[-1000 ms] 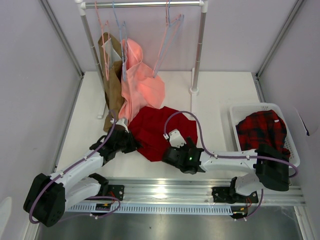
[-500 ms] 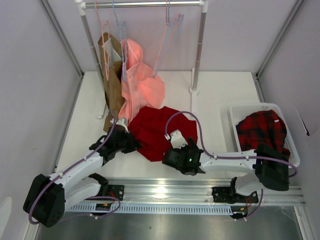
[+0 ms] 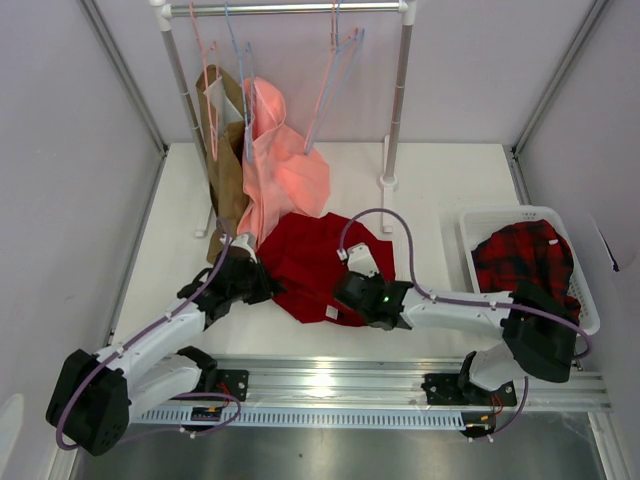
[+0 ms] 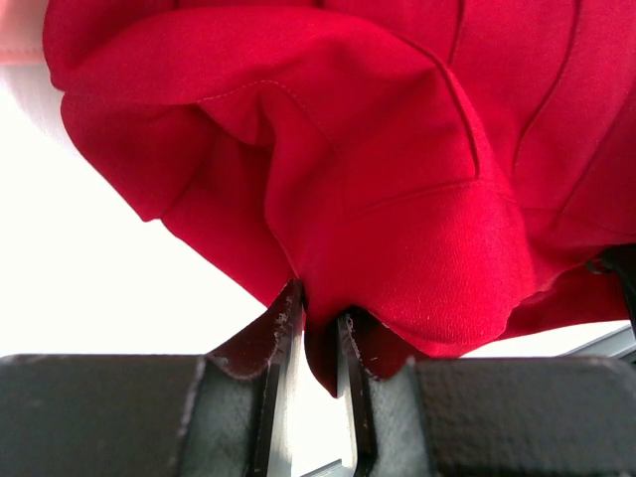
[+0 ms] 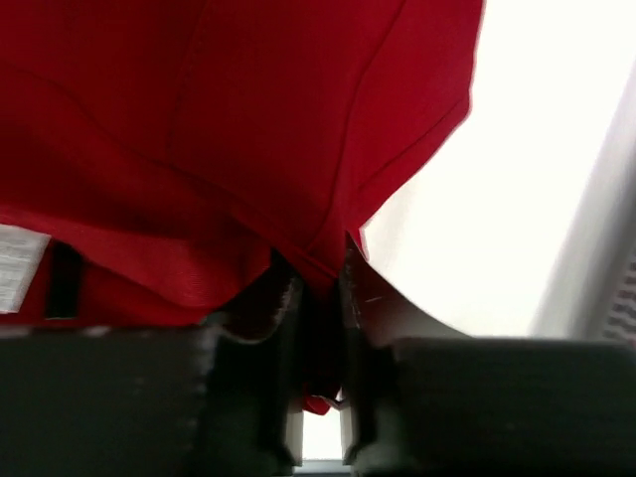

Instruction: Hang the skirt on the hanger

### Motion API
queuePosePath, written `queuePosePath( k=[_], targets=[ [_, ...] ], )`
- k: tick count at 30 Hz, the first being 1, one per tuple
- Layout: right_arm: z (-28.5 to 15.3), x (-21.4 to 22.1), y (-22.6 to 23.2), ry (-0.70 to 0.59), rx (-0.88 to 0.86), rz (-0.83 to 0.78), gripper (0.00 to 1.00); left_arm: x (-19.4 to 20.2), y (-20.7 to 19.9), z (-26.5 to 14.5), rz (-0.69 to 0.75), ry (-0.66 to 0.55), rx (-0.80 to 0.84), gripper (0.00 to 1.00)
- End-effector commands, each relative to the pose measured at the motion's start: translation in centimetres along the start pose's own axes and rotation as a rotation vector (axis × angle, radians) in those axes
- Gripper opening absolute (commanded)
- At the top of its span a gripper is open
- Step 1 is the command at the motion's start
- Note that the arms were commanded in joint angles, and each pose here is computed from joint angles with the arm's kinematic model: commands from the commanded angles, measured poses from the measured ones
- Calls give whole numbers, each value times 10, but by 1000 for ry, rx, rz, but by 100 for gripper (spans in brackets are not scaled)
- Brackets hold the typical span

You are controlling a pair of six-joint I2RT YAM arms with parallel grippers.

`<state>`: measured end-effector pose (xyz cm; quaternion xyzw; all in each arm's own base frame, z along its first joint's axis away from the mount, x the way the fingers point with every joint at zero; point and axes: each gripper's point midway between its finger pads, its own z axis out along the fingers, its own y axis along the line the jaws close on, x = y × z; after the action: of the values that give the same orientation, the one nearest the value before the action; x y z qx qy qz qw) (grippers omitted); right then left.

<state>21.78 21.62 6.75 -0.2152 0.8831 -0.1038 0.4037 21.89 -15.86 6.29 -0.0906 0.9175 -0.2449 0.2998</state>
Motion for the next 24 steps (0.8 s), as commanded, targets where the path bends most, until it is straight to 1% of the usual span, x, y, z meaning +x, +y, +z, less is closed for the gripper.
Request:
queuePosePath(
  k=[1,3,4,5,6,7,8,9,10,11,12,13,14,15,16,17,18,19,20,21,22,23,24],
  targets=[
    [-15,-36,22,-37,-250,181,5,-29,-19,-9,31,-89,36,22],
    [-32,-56,21,-73,-404,317,0,-32,-19,-10,33,-94,32,22],
    [-38,-61,21,-44,-534,390,0,-34,-20,-11,33,-100,30,22],
    [-43,-62,19,-41,-599,442,0,-36,-22,-12,33,-106,32,22],
    [-61,-84,11,-111,-688,528,0,-37,-22,-11,30,-107,31,22],
    [-70,-92,3,-111,-795,586,0,-39,-23,-11,30,-110,32,21],
    [-79,-99,-3,-128,-850,625,0,-40,-24,-11,27,-109,34,21],
    [-93,-113,-10,-172,-917,683,0,-41,-26,-11,26,-112,38,21],
    [-105,-119,-17,-171,-1009,710,0,-44,-29,-11,26,-115,43,21],
    [-116,-131,-22,-212,-1069,729,0,-45,-29,-11,24,-116,42,21],
    [-125,-137,-25,-205,-1119,770,0,-46,-30,-12,28,-120,42,21],
    [-140,-142,-24,-212,-1209,756,0,-49,-32,-12,28,-125,43,21],
    [-150,-154,-29,-265,-1255,757,0,-52,-33,-13,29,-133,41,21],
    [-160,-157,-27,-239,-1322,778,0,-52,-32,-14,28,-132,37,21],
    [-165,-161,-27,-245,-1356,785,0,-55,-34,-15,31,-139,36,21],
    [-175,-172,-30,-303,-1400,773,0,-56,-34,-14,32,-137,31,21],
    [-180,-171,-28,-298,-1446,768,0,-58,-34,-14,31,-142,28,21],
    [-181,-172,-26,-253,-1487,818,0,-58,-32,-13,31,-139,19,21],
    [-192,-181,-30,-329,-1540,795,1,-57,-30,-10,29,-134,14,20],
    [-195,-181,-28,-320,-1584,794,2,-58,-29,-9,27,-135,8,20],
    [-187,-178,-23,-279,-1606,823,2,-58,-27,-8,25,-132,2,20],
    [-201,-184,-29,-321,-1676,830,3,-56,-25,-6,22,-123,-7,18],
    [-204,-183,-28,-315,-1711,830,4,-55,-22,-4,18,-118,-15,18]
  ],
)
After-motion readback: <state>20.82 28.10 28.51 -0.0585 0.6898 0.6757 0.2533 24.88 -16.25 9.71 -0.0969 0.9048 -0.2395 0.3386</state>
